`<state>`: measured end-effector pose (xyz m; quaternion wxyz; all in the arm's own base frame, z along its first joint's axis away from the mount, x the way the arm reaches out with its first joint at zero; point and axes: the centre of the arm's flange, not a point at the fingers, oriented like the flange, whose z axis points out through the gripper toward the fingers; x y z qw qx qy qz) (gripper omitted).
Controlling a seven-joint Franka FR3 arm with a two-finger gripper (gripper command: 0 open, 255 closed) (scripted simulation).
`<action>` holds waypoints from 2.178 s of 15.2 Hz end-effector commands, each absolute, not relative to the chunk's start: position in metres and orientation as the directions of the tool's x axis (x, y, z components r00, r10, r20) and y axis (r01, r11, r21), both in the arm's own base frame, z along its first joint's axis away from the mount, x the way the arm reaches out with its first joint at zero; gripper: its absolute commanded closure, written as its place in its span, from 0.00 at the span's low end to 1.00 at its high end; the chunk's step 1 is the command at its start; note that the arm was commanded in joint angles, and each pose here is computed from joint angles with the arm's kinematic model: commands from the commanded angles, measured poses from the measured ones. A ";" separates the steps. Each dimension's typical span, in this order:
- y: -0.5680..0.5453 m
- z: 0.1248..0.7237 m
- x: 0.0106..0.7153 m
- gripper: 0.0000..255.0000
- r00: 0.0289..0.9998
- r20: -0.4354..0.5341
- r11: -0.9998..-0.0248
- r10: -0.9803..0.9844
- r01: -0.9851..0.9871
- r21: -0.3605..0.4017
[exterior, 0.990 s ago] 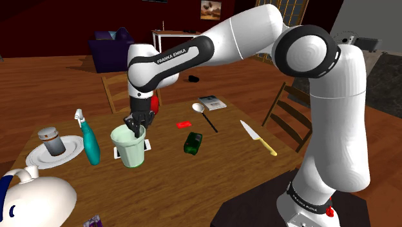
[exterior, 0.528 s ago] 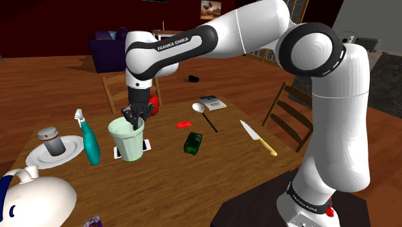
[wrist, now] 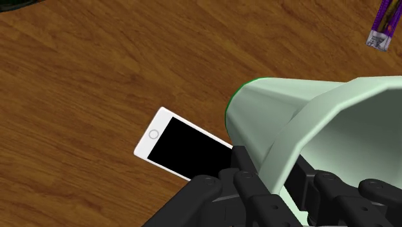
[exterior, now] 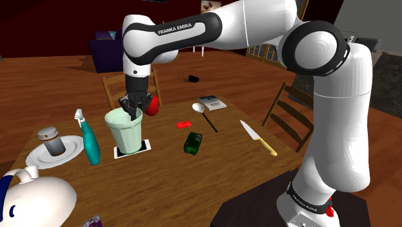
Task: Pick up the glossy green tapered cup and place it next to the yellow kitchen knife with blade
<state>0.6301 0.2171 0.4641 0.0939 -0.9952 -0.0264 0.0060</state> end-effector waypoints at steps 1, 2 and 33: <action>0.217 0.475 0.630 1.00 0.999 -0.006 -0.981 0.054 0.052 -0.187; 0.217 0.480 0.630 1.00 0.999 -0.006 -0.981 0.054 0.052 -0.187; 0.140 0.593 0.540 1.00 0.999 -0.006 -0.981 0.054 0.052 -0.187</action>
